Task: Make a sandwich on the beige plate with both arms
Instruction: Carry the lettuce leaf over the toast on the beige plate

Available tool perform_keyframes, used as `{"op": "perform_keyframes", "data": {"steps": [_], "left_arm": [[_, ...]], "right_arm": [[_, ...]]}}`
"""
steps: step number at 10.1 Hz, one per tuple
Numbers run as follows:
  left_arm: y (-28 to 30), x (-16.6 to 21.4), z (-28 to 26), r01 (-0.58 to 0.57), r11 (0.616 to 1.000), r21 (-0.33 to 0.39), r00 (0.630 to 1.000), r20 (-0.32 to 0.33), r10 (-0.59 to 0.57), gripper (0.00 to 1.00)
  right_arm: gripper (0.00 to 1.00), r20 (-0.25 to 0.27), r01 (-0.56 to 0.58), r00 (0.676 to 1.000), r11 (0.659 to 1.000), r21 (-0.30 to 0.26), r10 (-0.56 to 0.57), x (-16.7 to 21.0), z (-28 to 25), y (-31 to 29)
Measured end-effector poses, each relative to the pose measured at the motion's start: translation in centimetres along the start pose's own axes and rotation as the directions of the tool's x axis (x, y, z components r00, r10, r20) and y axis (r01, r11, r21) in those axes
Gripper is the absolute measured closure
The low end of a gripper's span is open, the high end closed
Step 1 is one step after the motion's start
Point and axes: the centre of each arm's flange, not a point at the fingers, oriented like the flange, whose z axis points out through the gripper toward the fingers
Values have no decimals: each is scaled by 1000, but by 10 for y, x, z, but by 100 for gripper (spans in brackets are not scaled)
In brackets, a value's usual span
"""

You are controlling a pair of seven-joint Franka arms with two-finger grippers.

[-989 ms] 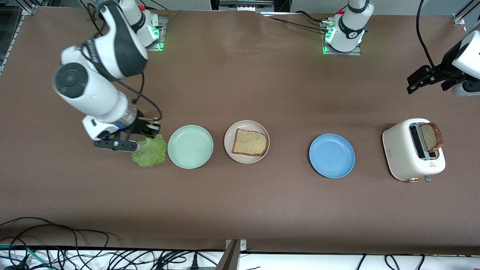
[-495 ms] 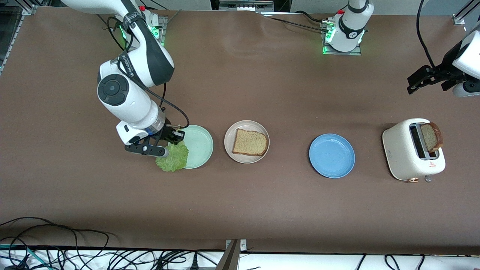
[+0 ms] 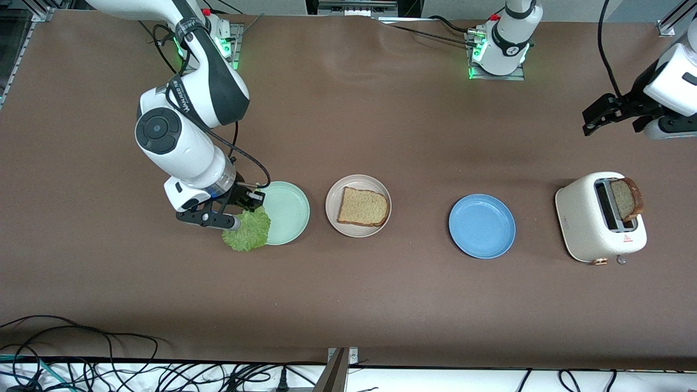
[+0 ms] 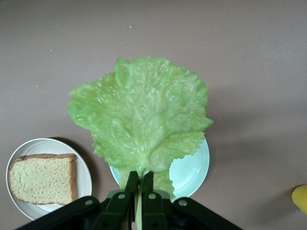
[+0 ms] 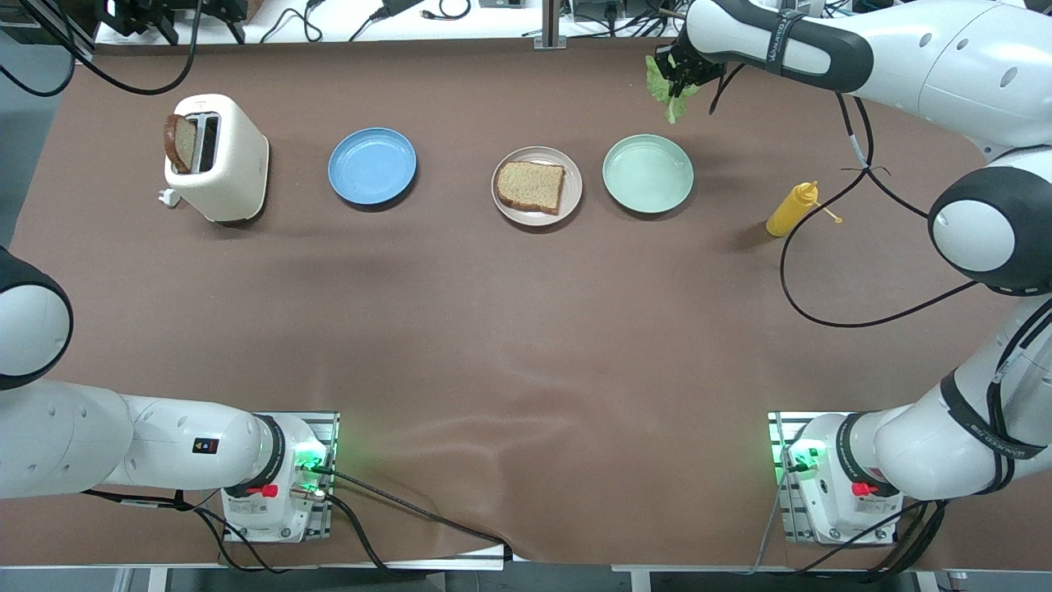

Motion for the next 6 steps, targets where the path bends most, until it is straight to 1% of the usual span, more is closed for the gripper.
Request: {"op": "perform_keyframes", "data": {"steps": [6], "left_arm": [[3,0,0,-5,1000,0,1000,0,5,0]], "right_arm": [[93,0,2,1000,1000,0,-2,-1,0,-1]]}}
